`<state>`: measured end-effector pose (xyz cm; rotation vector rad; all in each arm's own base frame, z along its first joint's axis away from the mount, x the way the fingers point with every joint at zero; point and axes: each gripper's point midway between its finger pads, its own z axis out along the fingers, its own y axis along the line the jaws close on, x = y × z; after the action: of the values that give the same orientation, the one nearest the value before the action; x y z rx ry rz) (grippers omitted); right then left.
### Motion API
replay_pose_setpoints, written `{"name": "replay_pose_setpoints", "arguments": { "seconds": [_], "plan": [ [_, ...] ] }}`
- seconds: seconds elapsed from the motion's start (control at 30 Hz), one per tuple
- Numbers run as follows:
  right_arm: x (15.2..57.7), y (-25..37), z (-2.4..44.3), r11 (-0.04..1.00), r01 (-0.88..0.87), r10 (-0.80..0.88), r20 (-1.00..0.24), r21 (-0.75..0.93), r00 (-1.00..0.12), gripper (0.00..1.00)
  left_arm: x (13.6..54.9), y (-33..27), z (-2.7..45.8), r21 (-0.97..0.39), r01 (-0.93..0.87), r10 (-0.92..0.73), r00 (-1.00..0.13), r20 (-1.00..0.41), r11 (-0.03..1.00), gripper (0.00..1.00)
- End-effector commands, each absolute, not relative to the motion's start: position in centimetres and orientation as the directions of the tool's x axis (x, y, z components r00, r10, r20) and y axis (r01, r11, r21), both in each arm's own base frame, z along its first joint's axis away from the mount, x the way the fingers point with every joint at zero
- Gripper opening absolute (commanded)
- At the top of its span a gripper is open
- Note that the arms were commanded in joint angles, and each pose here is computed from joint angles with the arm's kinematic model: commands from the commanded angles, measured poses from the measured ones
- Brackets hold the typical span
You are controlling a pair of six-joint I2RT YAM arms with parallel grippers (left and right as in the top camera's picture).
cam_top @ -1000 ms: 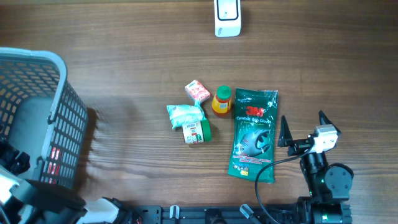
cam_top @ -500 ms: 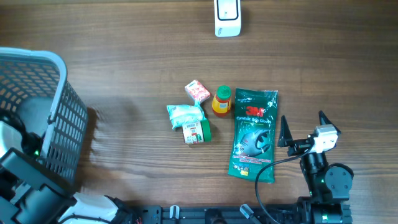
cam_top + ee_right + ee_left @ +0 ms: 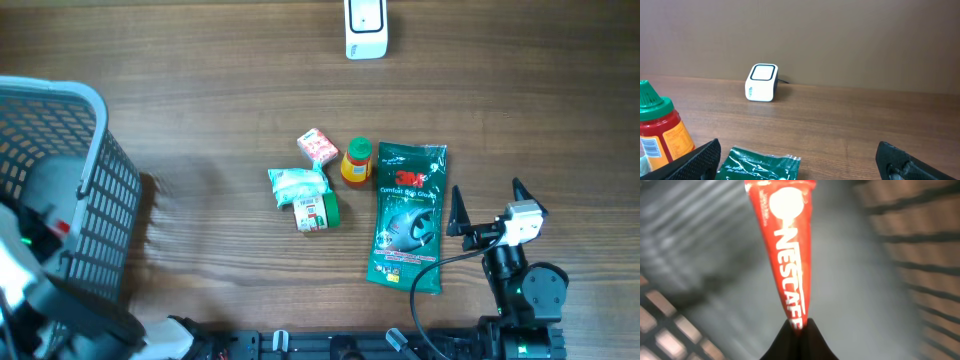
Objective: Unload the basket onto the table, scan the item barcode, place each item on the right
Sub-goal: 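Grasp the red Nescafe stick in the basket with the left gripper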
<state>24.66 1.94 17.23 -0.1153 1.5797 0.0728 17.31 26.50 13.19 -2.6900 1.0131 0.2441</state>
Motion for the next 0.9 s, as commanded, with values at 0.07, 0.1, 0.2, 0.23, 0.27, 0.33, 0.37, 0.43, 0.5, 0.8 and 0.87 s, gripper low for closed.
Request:
{"name": "replay_pose_setpoints", "arguments": {
  "seconds": [0.07, 0.1, 0.2, 0.23, 0.27, 0.33, 0.37, 0.43, 0.5, 0.8, 0.87],
  "plan": [
    [24.6, 2.0, 17.4, 0.993, -0.12, -0.023, -1.0, -0.023, -0.003, 1.0, 21.1, 23.3, 34.2, -0.663, -0.696, -0.82, 0.53, -0.217, -0.274, 0.04],
    [24.6, 2.0, 17.4, 0.993, -0.12, -0.023, -1.0, -0.023, -0.003, 1.0, 21.9, 21.5, 35.8, -0.708, -0.682, -0.868, 0.45, -0.211, -0.181, 0.04],
    [24.7, 2.0, 17.4, 0.993, -0.119, -0.023, -1.0, -0.023, -0.003, 1.0, 23.8, 12.2, 40.2, -0.785, -0.582, -0.946, 0.078, -0.316, 0.214, 0.04],
    [24.7, 2.0, 17.4, 0.993, -0.119, -0.024, -1.0, -0.023, -0.003, 1.0, 23.9, 8.7, 40.6, -0.773, -0.54, -0.93, -0.056, -0.364, 0.335, 0.04],
    [24.7, 2.0, 17.4, 0.993, -0.119, -0.023, -1.0, -0.023, -0.003, 1.0, 24.2, 3.8, 40.2, -0.74, -0.469, -0.876, -0.259, -0.407, 0.482, 0.04],
    [24.7, 2.0, 17.4, 0.993, -0.119, -0.023, -1.0, -0.023, -0.003, 1.0, 24.5, 0.2, 38.9, -0.685, -0.416, -0.796, -0.408, -0.447, 0.598, 0.04],
    [24.7, 2.0, 17.4, 0.993, -0.119, -0.023, -1.0, -0.023, -0.003, 1.0, 24.7, -1.6, 37.5, -0.642, -0.405, -0.749, -0.478, -0.459, 0.651, 0.04],
    [24.7, 2.0, 17.4, 0.993, -0.119, -0.023, -1.0, -0.023, -0.003, 1.0, 24.9, -5.9, 34.7, -0.576, -0.325, -0.628, -0.626, -0.463, 0.75, 0.04],
    [24.6, 2.0, 17.4, 0.993, -0.12, -0.024, -1.0, -0.023, -0.003, 1.0, 25.0, -10.4, 32.3, -0.527, -0.183, -0.466, -0.748, -0.472, 0.83, 0.04],
    [24.7, 2.0, 17.4, 0.993, -0.119, -0.024, -1.0, -0.023, -0.003, 1.0, 21.0, -28.9, 15.9, -0.07, 0.409, 0.348, -0.844, -0.409, 0.91, 0.04],
    [24.7, 2.0, 17.4, 0.993, -0.119, -0.023, -1.0, -0.023, -0.003, 1.0, 19.9, -30.2, 11.5, 0.054, 0.474, 0.464, -0.822, -0.331, 0.879, 0.04]
  ]
}}
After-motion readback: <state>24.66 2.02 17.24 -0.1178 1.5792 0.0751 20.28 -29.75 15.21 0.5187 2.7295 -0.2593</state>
